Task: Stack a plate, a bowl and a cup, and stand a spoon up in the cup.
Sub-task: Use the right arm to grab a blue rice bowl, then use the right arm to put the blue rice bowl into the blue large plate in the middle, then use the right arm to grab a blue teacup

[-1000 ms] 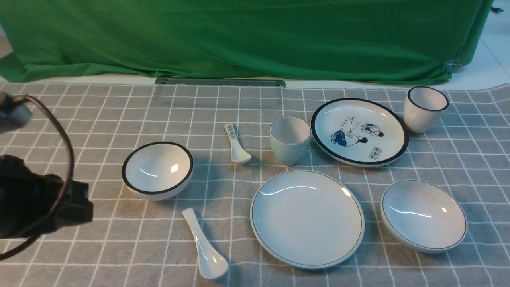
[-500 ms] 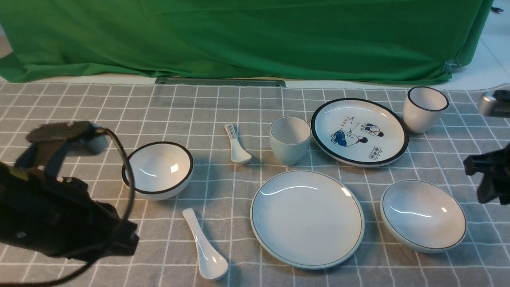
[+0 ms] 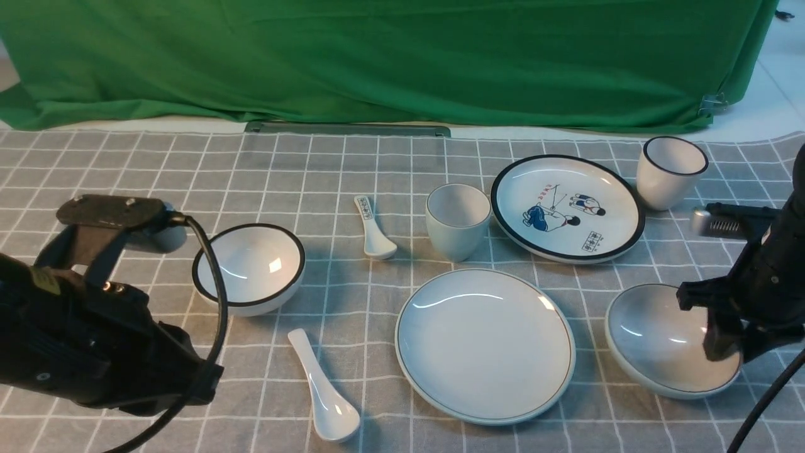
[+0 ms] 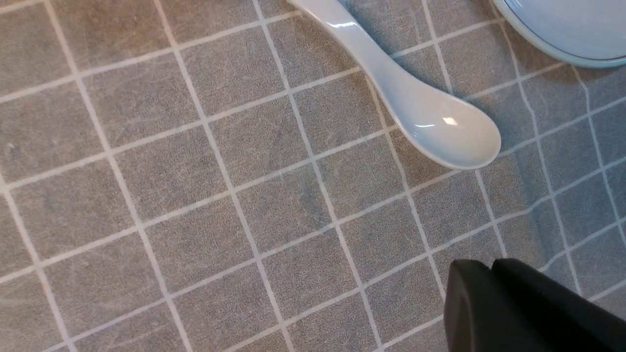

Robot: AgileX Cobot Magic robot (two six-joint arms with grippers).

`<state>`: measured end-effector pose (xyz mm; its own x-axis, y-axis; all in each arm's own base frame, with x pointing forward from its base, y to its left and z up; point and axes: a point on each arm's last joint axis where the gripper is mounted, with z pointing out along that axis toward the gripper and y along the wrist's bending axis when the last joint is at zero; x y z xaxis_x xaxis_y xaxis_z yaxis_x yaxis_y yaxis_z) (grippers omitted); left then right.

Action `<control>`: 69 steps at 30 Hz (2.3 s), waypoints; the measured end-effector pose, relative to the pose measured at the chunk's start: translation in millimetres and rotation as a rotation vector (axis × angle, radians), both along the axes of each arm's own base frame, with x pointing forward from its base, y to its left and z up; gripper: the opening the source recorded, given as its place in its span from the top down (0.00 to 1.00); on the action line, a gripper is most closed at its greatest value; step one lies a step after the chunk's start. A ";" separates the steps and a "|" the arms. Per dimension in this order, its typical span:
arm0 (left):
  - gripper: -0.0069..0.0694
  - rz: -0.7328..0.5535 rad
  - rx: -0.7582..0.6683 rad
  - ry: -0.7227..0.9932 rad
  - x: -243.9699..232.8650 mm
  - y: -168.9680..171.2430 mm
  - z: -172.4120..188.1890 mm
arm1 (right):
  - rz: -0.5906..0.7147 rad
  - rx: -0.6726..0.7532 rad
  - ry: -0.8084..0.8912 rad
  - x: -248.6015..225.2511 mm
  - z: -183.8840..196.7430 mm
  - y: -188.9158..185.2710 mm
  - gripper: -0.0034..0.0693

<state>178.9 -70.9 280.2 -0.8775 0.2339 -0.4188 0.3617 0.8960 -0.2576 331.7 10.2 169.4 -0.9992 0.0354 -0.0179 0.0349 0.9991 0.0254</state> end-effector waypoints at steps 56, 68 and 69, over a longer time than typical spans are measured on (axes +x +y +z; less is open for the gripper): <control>0.89 0.013 -0.024 -0.008 1.1 -1.5 1.1 | 0.386 0.311 -0.557 35.6 125.9 175.5 0.18; 0.89 0.011 -0.023 -0.005 0.8 -1.5 0.9 | 0.404 0.243 -0.506 105.9 62.5 200.2 0.18; 0.89 0.010 -0.021 -0.005 0.8 -1.4 0.9 | 0.404 0.237 -0.495 106.6 58.7 199.7 0.18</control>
